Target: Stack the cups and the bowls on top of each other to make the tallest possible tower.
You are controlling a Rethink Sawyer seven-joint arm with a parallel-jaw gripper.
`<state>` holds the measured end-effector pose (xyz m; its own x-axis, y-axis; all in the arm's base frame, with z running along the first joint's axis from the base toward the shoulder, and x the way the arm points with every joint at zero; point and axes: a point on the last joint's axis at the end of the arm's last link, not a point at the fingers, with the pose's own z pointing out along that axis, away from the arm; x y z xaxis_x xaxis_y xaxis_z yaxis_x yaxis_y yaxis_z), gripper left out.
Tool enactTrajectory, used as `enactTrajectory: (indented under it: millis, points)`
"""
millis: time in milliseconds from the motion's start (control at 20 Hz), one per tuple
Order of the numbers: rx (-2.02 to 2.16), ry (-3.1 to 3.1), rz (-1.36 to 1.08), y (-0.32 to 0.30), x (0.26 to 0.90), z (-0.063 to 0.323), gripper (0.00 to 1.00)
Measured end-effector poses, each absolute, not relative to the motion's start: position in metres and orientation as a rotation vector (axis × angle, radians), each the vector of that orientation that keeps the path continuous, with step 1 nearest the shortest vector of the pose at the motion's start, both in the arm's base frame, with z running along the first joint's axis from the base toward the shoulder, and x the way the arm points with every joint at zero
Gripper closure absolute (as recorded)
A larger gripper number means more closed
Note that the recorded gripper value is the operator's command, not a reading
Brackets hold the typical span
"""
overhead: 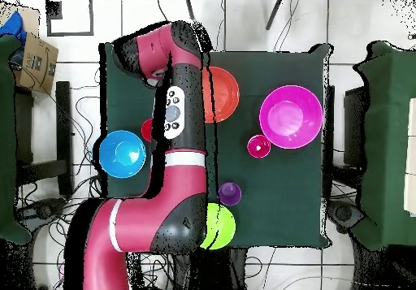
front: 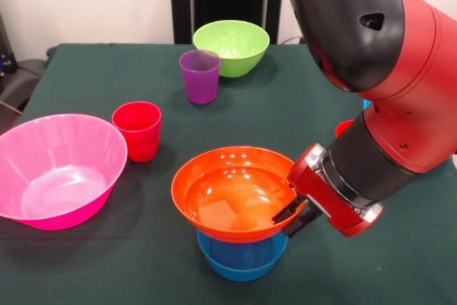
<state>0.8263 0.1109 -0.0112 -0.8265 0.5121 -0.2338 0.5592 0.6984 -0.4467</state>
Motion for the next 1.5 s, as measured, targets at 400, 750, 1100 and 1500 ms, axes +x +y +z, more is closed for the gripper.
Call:
enactTrajectory:
  millis: [400, 750, 1100, 1500]
  points:
    - [0.889, 2.812, -0.839, 0.115, 0.825, -0.017, 1.00]
    - [0.885, 2.811, -0.859, 0.121, 0.825, -0.020, 1.00]
    - [0.891, 2.822, -0.859, 0.131, 0.826, -0.018, 1.00]
    - [0.897, 2.837, -0.832, 0.136, 0.830, -0.014, 1.00]
